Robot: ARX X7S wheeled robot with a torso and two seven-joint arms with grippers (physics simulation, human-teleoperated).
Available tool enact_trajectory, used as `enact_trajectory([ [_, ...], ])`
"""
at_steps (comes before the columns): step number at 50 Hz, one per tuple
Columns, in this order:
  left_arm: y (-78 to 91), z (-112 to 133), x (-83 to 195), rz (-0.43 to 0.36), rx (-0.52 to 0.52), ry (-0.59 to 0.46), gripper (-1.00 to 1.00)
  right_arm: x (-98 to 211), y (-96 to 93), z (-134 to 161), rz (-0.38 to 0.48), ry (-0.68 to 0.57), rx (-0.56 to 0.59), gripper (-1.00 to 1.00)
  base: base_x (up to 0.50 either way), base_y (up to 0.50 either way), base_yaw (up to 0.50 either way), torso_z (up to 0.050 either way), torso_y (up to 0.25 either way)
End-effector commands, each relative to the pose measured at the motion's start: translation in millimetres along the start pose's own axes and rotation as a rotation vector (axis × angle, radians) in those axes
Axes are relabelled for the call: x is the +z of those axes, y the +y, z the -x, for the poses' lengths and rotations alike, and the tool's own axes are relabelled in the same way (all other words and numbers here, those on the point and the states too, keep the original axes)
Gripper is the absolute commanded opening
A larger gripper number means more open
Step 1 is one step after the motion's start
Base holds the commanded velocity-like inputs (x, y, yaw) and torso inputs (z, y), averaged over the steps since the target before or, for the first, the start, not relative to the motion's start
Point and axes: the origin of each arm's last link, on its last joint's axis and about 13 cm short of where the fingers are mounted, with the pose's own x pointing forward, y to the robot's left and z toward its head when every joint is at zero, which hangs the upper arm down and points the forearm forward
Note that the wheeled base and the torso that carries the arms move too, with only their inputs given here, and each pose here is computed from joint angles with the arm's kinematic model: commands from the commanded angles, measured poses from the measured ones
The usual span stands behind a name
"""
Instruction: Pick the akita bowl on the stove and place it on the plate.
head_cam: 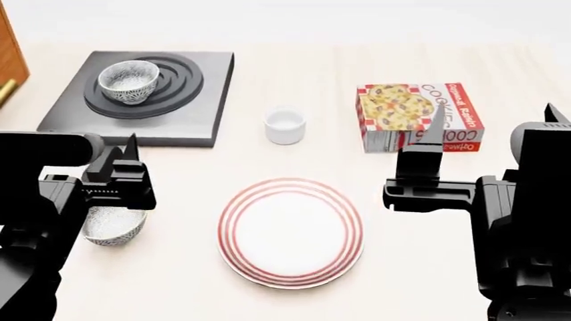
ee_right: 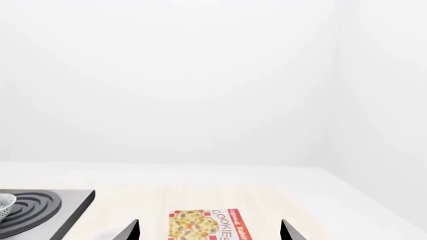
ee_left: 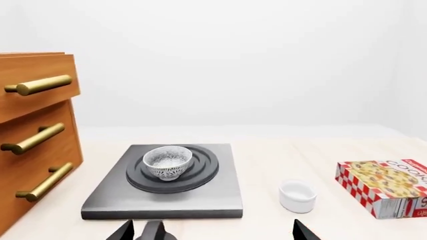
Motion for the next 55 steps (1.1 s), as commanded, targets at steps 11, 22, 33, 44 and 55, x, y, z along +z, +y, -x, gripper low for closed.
enact_trajectory([
  [11, 0.7, 0.0, -0.5, -0.005, 0.001, 0.001, 1.00, 0.1, 0.0, 0.7, 0.003, 0.000, 0.000, 1.00, 0.20, 0.00, 0.00, 0.000, 0.000],
  [22, 1.0, -0.6, -0.6, -0.008, 0.001, 0.000, 1.00, 0.9, 0.3, 0.4, 0.004, 0.000, 0.001, 1.00, 0.19, 0.00, 0.00, 0.000, 0.000],
  [33, 0.9, 0.1, 0.0, -0.010, 0.000, -0.001, 1.00, 0.1, 0.2, 0.0, 0.005, -0.001, 0.002, 1.00, 0.19, 0.00, 0.00, 0.000, 0.000],
  [44, 1.1, -1.4, -2.0, -0.016, -0.003, 0.000, 1.00, 0.4, 0.2, 0.4, 0.003, -0.001, 0.003, 1.00, 0.19, 0.00, 0.00, 0.000, 0.000],
  [55, 1.6, -0.9, -3.0, -0.019, 0.000, 0.001, 1.00, 0.9, 0.5, 0.5, 0.004, 0.000, 0.003, 1.00, 0.19, 0.00, 0.00, 0.000, 0.001],
])
